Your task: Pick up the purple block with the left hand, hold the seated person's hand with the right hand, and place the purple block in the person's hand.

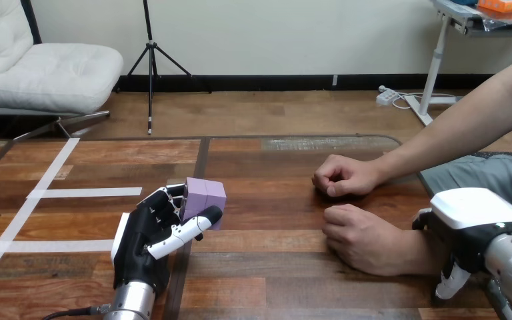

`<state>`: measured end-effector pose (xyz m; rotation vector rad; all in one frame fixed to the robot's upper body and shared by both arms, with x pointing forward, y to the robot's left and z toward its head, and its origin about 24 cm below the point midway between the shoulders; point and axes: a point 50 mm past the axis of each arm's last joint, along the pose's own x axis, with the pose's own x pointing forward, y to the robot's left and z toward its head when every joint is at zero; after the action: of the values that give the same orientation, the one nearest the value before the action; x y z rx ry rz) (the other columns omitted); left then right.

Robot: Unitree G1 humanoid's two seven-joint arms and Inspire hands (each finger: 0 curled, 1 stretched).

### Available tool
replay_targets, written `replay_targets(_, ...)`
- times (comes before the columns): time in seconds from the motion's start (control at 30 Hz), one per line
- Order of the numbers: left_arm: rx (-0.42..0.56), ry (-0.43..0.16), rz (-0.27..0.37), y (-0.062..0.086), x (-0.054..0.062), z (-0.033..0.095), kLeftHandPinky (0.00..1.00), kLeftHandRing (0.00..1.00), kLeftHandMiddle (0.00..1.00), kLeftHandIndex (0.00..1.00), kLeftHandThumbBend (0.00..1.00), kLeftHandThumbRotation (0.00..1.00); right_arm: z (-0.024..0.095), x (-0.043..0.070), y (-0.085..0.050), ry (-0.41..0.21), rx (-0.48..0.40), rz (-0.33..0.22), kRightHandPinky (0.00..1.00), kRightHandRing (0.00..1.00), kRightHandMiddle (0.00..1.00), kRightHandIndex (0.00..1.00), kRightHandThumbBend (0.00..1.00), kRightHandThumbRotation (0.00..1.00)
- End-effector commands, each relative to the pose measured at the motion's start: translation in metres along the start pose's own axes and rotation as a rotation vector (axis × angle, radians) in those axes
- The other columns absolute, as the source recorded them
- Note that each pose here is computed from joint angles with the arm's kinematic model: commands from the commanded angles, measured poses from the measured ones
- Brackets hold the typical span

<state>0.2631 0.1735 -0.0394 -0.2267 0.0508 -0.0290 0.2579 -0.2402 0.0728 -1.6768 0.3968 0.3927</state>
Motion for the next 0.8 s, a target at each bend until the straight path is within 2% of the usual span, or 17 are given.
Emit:
replay_targets(0.0, 0.011, -0.089, -0.028, -0.003, 0.013, 0.021, 0.26, 0.33, 0.41, 0.43, 0.77, 0.0, -0.005, 0.007, -0.02, 0.001, -0.054, -0.062, 0.78, 0.8, 0.8, 0.79, 0.83, 0.06)
replay_targets(0.27, 0.017, -0.089, -0.026, -0.003, 0.013, 0.021, 0.26, 0.32, 0.4, 0.43, 0.77, 0.0, -0.002, 0.015, -0.017, 0.002, -0.065, -0.041, 0.78, 0.79, 0.8, 0.78, 0.83, 0.05)
replay_targets(0.77, 0.017, -0.09, -0.024, -0.002, 0.012, 0.021, 0.25, 0.32, 0.4, 0.44, 0.77, 0.0, 0.003, 0.024, -0.013, -0.012, -0.104, -0.015, 0.78, 0.79, 0.8, 0.79, 0.81, 0.08)
